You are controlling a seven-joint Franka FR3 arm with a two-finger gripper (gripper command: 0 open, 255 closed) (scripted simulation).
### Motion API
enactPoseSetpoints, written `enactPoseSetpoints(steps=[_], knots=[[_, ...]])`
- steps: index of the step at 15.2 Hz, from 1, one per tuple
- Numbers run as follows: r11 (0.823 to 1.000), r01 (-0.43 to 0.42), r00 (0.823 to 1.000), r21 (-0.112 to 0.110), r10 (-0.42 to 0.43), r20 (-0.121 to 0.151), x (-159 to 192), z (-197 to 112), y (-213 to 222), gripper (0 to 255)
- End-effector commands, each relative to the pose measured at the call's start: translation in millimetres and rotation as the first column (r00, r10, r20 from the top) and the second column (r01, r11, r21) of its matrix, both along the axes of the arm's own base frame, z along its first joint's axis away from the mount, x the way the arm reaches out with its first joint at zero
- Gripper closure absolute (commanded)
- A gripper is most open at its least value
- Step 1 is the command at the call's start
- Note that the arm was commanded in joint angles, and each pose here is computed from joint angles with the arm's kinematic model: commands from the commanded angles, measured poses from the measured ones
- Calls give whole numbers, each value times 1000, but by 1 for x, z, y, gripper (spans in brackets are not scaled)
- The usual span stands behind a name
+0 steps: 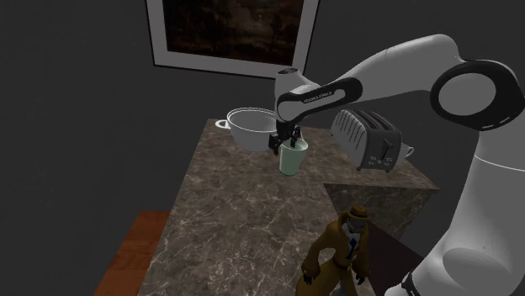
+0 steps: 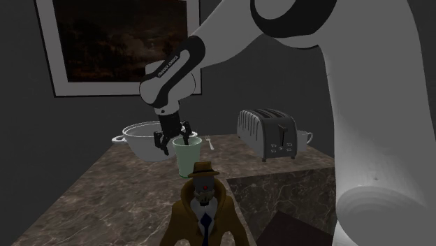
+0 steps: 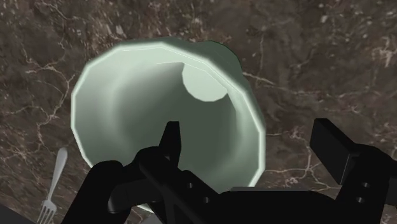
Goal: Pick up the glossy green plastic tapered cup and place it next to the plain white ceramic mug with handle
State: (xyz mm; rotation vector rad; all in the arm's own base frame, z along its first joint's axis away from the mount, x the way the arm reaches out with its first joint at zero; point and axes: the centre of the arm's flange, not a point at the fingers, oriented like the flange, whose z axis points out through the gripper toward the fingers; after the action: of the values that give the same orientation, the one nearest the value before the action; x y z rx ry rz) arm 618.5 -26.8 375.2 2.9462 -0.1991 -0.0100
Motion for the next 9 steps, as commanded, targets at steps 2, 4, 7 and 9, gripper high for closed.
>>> enactPoseSetpoints(steps=[2, 4, 7, 9], knots=[[1000, 0, 1000, 0, 0, 0, 0, -6, -1, 0], [1000, 0, 1000, 0, 0, 0, 0, -6, -1, 0], [1000, 0, 1000, 0, 0, 0, 0, -6, -1, 0], [1000, 0, 1000, 0, 0, 0, 0, -6, -1, 255]])
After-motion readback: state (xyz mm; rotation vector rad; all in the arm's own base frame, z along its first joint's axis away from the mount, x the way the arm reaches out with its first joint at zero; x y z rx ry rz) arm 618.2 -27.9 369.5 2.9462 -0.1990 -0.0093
